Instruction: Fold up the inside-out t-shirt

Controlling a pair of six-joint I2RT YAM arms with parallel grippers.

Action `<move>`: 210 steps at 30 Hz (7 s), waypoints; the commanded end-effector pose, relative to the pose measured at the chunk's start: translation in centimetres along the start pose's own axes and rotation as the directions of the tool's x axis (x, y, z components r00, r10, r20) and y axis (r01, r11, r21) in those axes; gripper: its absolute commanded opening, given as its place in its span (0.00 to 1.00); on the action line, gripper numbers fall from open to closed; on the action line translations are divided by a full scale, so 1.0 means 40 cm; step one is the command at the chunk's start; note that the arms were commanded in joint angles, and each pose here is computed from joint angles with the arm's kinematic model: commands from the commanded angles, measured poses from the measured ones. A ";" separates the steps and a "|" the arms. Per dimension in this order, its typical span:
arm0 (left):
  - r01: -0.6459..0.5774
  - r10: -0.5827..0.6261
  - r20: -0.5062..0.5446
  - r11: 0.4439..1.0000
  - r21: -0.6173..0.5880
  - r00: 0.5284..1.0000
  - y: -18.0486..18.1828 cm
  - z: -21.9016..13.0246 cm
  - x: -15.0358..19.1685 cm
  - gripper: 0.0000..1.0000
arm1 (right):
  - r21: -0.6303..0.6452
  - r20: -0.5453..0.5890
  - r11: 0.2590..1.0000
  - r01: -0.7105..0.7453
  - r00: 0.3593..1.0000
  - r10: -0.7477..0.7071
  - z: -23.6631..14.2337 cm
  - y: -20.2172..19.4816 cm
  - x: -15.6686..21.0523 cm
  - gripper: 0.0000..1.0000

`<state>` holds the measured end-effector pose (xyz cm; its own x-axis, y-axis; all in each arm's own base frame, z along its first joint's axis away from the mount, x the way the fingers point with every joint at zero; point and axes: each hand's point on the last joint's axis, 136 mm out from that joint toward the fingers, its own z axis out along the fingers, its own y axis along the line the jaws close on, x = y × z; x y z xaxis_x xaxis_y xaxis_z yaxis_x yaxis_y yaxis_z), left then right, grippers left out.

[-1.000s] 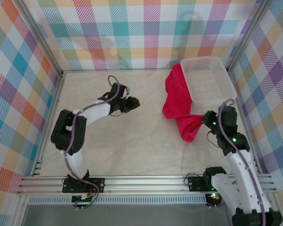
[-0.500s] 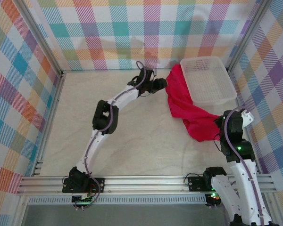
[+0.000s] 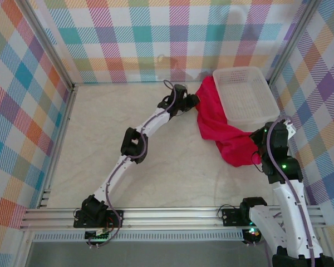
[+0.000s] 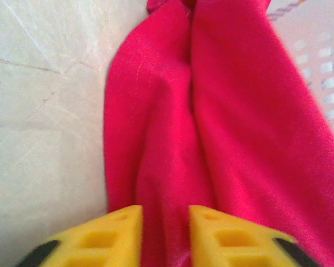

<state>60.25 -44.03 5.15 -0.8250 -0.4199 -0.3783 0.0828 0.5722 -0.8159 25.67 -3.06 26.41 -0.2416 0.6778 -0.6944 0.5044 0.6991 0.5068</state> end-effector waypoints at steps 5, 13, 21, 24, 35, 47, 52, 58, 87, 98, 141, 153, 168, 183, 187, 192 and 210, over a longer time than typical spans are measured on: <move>0.000 0.000 -0.031 1.000 -0.014 1.000 0.004 0.049 0.104 0.00 | -0.100 -0.071 0.995 -0.002 0.997 -0.005 -0.028 0.041 0.021 0.00; -0.047 0.038 -0.095 0.994 -0.095 0.995 0.005 -0.019 0.131 0.00 | -0.111 -0.158 0.994 0.020 0.987 -0.037 -0.027 0.020 0.085 0.00; -0.044 0.057 0.036 0.960 -0.275 0.998 0.097 -0.333 0.088 0.00 | -0.140 -0.120 0.987 0.077 0.988 -0.094 -0.055 0.045 0.046 0.00; -0.040 0.063 0.054 0.937 -0.346 0.997 0.126 -0.480 0.066 0.00 | -0.136 -0.104 0.986 0.098 0.988 -0.112 -0.057 0.057 0.025 0.00; -0.248 0.293 0.021 0.842 -0.479 0.956 -0.046 -0.909 0.020 0.00 | -0.089 0.068 0.992 0.093 0.994 -0.087 -0.108 0.085 -0.113 0.00; -0.310 0.308 -0.087 0.819 -0.483 0.948 -0.017 -0.894 -0.001 0.00 | -0.103 0.083 0.990 0.095 0.993 -0.087 -0.070 0.129 -0.138 0.00; -0.197 0.165 -0.109 0.860 -0.471 0.980 0.093 -0.743 -0.042 0.00 | -0.087 0.018 0.990 0.109 0.994 -0.108 0.018 0.134 -0.089 0.00; -0.191 0.192 -0.052 0.839 -0.510 0.980 0.074 -0.705 -0.144 0.00 | -0.026 -0.001 0.988 0.151 0.989 -0.151 0.089 0.124 -0.069 0.00; -0.008 -0.091 -0.208 0.902 -0.431 0.974 0.198 -0.690 0.276 0.34 | -0.069 -0.013 0.988 0.138 0.990 -0.139 0.088 0.139 -0.060 0.00; -0.024 -0.072 -0.170 0.862 -0.507 0.983 0.223 -0.766 0.279 0.49 | -0.084 -0.023 0.988 0.127 0.991 -0.129 0.094 0.150 -0.058 0.00; -0.141 0.252 0.228 0.899 -0.414 0.941 -0.281 -1.171 -0.178 0.00 | -0.239 0.029 0.967 0.088 0.996 -0.083 0.001 0.279 -0.166 0.00; -0.156 0.319 0.518 0.930 -0.333 0.794 -0.456 -1.598 -0.272 0.00 | -0.631 0.000 0.773 0.065 0.997 -0.083 -0.253 0.512 -0.238 0.00; -0.191 0.524 0.781 0.852 -0.488 0.339 -0.642 -2.068 -0.152 0.00 | -0.872 0.169 0.451 0.192 0.981 -0.091 -0.665 0.587 -0.362 0.00; -0.071 0.435 0.465 0.785 -0.616 0.771 -0.167 -1.475 -0.492 0.00 | -0.709 -0.055 0.684 0.172 0.954 -0.296 -0.051 0.768 -0.208 0.00; 0.047 0.243 0.361 0.770 -0.636 0.900 0.097 -1.273 -0.539 0.00 | -0.603 -0.134 0.764 0.227 0.916 -0.378 0.169 0.779 -0.075 0.00; 0.157 0.075 0.262 0.634 -0.757 0.962 0.335 -1.147 -0.537 0.43 | -0.471 -0.312 0.839 0.272 0.838 -0.447 0.419 0.772 0.094 0.53; 0.267 -0.234 0.132 0.782 -0.563 0.963 0.418 -1.117 0.112 0.46 | -0.314 -0.757 0.909 0.275 0.506 -0.414 0.204 0.249 0.684 0.64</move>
<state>32.70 -4.10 10.75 -0.7686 -0.5862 -0.2561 -0.4547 0.7823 -0.4258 30.38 20.52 9.79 -0.9748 0.1357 -0.1769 0.0627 0.9283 0.3665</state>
